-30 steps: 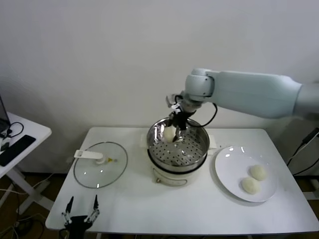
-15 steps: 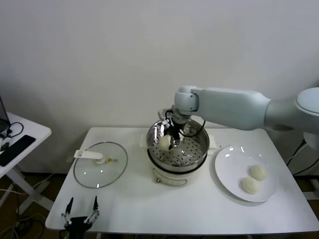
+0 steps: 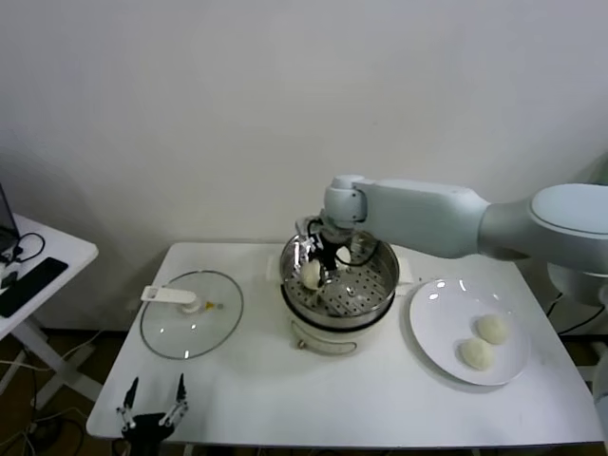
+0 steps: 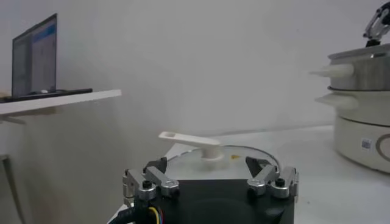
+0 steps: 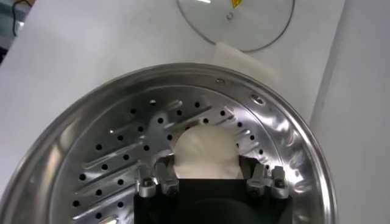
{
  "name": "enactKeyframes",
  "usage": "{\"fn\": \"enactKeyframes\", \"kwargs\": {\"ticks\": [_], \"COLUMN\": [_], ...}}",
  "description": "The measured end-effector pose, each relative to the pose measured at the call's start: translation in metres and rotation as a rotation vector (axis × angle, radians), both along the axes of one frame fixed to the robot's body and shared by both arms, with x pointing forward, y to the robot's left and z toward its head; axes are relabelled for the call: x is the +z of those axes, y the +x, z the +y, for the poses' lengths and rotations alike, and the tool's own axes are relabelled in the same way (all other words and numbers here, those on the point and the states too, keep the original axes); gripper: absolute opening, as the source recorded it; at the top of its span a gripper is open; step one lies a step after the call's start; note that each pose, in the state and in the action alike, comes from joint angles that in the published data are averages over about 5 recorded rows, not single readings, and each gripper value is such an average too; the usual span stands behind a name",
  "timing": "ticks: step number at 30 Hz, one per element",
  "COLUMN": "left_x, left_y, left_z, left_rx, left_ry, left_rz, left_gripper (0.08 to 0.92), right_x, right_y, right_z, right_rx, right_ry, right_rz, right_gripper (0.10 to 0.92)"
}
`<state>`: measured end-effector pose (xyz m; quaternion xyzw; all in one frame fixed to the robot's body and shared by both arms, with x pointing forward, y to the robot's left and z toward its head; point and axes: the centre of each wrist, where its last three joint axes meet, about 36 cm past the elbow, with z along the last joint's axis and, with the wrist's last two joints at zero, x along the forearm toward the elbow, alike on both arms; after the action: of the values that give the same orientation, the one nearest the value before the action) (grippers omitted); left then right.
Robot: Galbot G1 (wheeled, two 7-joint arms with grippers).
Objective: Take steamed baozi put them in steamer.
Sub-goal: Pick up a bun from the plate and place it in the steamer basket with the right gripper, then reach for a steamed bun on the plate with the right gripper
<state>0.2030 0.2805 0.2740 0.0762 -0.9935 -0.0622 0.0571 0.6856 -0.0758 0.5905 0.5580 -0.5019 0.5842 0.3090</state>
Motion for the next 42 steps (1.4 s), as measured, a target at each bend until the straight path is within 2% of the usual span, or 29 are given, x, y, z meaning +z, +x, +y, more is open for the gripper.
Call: {"fn": "enactKeyframes", "kwargs": {"ticks": [4, 14, 27, 34, 42], "left_x": [0.000, 0.004, 0.009, 0.008, 0.007], "left_y": [0.000, -0.004, -0.006, -0.005, -0.006], "left_z": [0.000, 0.000, 0.000, -0.001, -0.001], "left_rx": [0.000, -0.003, -0.006, -0.008, -0.011], "left_ry": [0.002, 0.010, 0.015, 0.013, 0.016], "left_rz": [0.000, -0.001, -0.004, -0.004, 0.001], "left_gripper": [0.823, 0.823, 0.823, 0.823, 0.823], "right_x": [0.001, 0.028, 0.092, 0.082, 0.031], "right_y": [0.000, 0.002, 0.005, -0.008, -0.030], "right_z": [-0.002, -0.021, -0.134, -0.213, -0.287], "right_rx": [-0.002, 0.001, -0.039, -0.074, -0.132], "right_ry": [0.010, 0.035, -0.019, -0.057, -0.103], "right_rz": [0.005, 0.039, 0.092, 0.128, 0.159], "right_gripper": [0.809, 0.823, 0.823, 0.823, 0.823]}}
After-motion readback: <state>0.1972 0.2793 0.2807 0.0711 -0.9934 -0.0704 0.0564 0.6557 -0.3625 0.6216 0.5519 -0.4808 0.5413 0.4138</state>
